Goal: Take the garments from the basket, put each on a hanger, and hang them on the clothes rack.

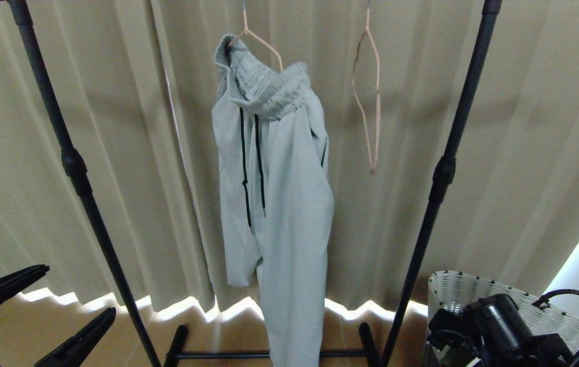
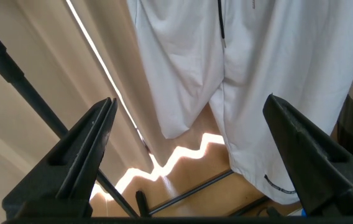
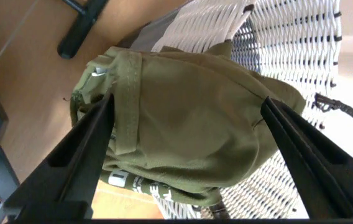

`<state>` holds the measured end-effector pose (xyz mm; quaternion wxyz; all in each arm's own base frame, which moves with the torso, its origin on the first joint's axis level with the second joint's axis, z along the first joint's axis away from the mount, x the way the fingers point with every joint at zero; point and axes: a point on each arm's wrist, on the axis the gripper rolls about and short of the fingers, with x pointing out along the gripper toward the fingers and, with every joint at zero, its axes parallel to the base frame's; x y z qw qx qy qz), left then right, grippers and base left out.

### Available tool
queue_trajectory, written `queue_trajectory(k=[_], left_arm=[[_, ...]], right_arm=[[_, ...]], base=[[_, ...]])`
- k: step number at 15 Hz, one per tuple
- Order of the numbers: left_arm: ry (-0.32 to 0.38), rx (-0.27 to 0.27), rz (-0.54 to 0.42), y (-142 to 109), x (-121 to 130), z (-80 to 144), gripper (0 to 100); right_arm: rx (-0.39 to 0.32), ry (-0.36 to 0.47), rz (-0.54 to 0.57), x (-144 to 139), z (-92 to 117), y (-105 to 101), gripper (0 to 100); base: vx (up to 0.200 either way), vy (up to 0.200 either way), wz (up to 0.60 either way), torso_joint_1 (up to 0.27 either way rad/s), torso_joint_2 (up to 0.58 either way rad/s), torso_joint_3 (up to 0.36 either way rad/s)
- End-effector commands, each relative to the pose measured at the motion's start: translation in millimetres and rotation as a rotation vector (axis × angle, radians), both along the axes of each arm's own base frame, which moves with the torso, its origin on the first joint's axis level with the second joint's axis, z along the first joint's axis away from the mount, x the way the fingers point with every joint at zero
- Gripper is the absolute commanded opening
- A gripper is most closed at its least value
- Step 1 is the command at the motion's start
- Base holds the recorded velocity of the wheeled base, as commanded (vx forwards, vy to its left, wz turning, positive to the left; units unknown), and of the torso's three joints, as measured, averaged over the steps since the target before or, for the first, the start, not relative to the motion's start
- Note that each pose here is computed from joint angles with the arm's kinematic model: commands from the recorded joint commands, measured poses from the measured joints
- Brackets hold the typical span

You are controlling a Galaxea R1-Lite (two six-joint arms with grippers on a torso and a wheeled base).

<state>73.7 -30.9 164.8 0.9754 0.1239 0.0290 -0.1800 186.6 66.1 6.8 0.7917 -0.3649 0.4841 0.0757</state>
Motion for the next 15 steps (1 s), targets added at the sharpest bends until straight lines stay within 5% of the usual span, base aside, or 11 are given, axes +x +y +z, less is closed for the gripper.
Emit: queue_trajectory(k=[1, 7, 15], left_arm=[[0.001, 0.001, 0.001, -0.1, 0.2, -0.2, 100], [0.000, 0.000, 0.001, 0.0, 0.0, 0.0, 100], [0.010, 0.008, -0.006, -0.5, 0.2, -2.3, 100]], right_arm=[[0.000, 0.000, -0.002, 1.6, -0.6, 0.2, 0], [0.031, -0.102, -0.009, 4.1, 14.1, 0.9, 0], [0.196, -0.609, -0.160, -9.9, 118.3, -36.3, 0]], base=[[0.000, 0.000, 0.00, 0.000, 0.00, 0.000], [0.000, 0.000, 0.00, 0.000, 0.00, 0.000], [0.000, 0.000, 0.00, 0.000, 0.00, 0.000]])
